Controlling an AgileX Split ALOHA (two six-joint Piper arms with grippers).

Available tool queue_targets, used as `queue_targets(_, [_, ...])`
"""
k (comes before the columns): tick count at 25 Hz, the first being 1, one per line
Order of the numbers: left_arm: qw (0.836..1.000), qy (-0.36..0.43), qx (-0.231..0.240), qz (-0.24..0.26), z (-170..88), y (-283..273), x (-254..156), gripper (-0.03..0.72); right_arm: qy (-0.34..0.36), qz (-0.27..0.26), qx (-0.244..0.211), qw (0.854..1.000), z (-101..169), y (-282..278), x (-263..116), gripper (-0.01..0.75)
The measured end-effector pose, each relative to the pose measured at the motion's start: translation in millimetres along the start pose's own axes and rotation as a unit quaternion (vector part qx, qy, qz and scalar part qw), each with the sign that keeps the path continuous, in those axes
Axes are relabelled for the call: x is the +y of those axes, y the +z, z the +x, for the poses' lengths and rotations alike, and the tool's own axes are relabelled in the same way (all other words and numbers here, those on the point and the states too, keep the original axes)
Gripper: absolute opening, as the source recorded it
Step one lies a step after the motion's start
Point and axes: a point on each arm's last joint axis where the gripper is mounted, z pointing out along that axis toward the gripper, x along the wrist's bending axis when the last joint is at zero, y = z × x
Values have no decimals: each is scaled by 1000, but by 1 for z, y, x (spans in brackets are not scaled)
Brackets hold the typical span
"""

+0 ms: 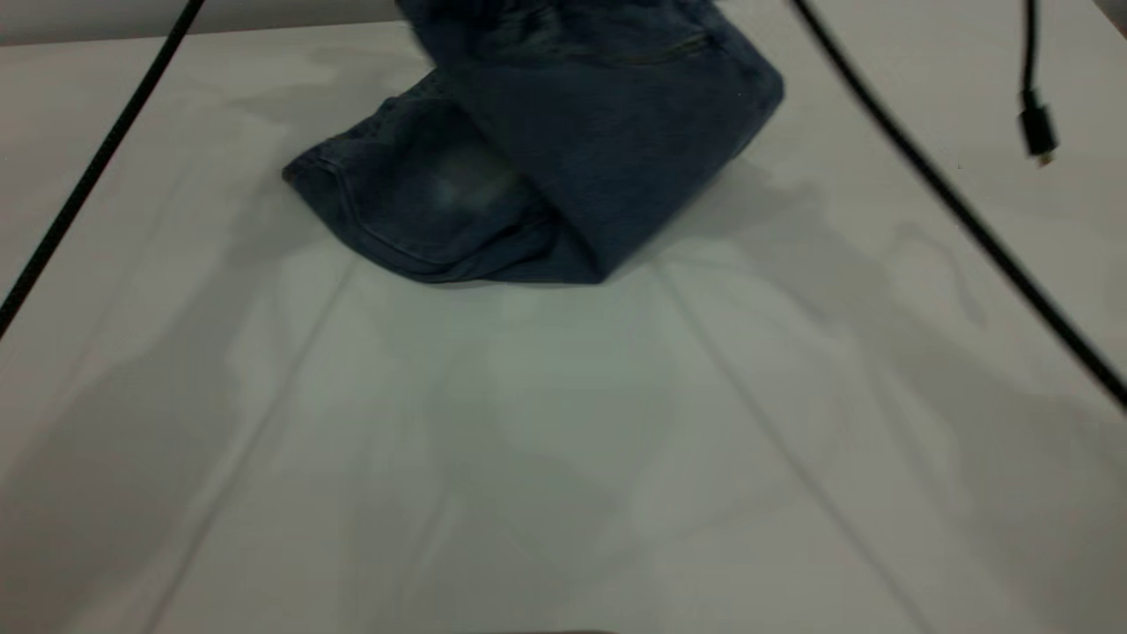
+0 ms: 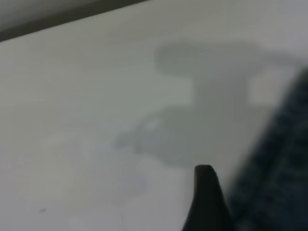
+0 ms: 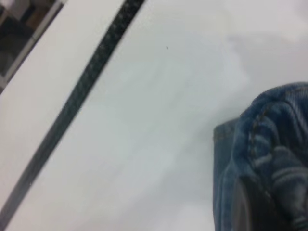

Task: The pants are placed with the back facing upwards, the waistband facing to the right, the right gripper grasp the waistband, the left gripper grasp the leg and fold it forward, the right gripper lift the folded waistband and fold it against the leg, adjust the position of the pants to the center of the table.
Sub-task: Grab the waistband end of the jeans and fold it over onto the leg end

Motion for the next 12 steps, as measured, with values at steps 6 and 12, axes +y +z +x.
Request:
queue_targets(6, [999, 9, -43, -1, -8, 0, 0, 456, 69, -26, 22, 997, -7, 26, -18, 234])
queue_targets(12, [999, 14, -46, -1, -8, 0, 0, 456, 113, -46, 107, 987, 6, 24, -13, 561])
